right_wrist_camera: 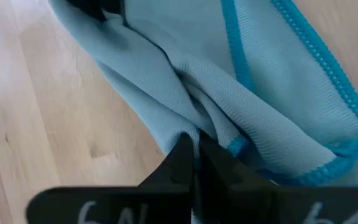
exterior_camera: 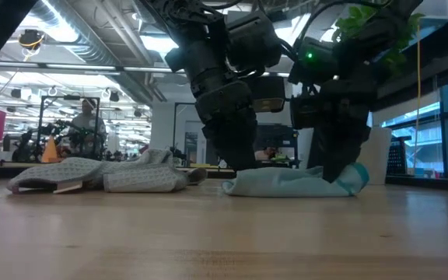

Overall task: Roll microfiber towels into tight, uniform cylinder then place into a basket
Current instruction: Roll the blue towel

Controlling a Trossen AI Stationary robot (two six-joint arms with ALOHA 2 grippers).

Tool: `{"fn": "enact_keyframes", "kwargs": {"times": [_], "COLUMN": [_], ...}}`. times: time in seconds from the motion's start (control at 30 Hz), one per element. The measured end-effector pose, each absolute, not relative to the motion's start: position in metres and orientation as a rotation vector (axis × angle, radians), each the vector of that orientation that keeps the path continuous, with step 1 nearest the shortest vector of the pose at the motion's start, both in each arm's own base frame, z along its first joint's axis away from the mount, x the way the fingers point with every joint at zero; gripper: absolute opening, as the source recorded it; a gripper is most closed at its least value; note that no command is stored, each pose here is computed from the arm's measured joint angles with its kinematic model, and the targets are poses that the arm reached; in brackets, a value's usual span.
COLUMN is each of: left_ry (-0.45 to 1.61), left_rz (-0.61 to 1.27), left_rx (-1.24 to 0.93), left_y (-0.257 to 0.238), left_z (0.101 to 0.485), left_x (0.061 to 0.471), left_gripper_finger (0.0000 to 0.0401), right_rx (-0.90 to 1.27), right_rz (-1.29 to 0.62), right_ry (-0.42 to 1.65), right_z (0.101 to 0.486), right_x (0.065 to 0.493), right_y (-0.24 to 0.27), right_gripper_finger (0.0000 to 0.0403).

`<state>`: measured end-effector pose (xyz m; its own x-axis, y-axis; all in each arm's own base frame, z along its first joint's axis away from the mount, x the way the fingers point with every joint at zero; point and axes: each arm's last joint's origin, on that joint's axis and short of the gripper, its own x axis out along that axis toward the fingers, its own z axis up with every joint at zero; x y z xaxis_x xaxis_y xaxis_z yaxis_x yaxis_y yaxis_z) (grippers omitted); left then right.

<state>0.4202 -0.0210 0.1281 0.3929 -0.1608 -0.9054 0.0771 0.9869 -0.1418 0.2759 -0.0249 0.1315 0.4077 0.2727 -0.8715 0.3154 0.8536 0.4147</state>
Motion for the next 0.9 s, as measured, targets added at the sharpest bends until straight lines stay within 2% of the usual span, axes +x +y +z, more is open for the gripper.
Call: {"fn": "enact_keyframes", "kwargs": {"times": [0.33, 0.9], "left_ry": [1.170, 1.234], "left_rz": [-0.142, 0.016], "left_rx": [-0.077, 0.033], "left_y": [-0.021, -0.016], "left_z": [0.131, 0.153], "left_x": [0.418, 0.403], "left_gripper_finger": [0.0000, 0.0000], "right_rx": [0.589, 0.567], "right_rz": [-0.030, -0.058], "right_ry": [1.187, 1.174], "right_z": [0.128, 0.127], "right_x": [0.276, 0.278], "right_y": [-0.026, -0.027], "right_gripper_finger": [0.0012, 0.0012]}}
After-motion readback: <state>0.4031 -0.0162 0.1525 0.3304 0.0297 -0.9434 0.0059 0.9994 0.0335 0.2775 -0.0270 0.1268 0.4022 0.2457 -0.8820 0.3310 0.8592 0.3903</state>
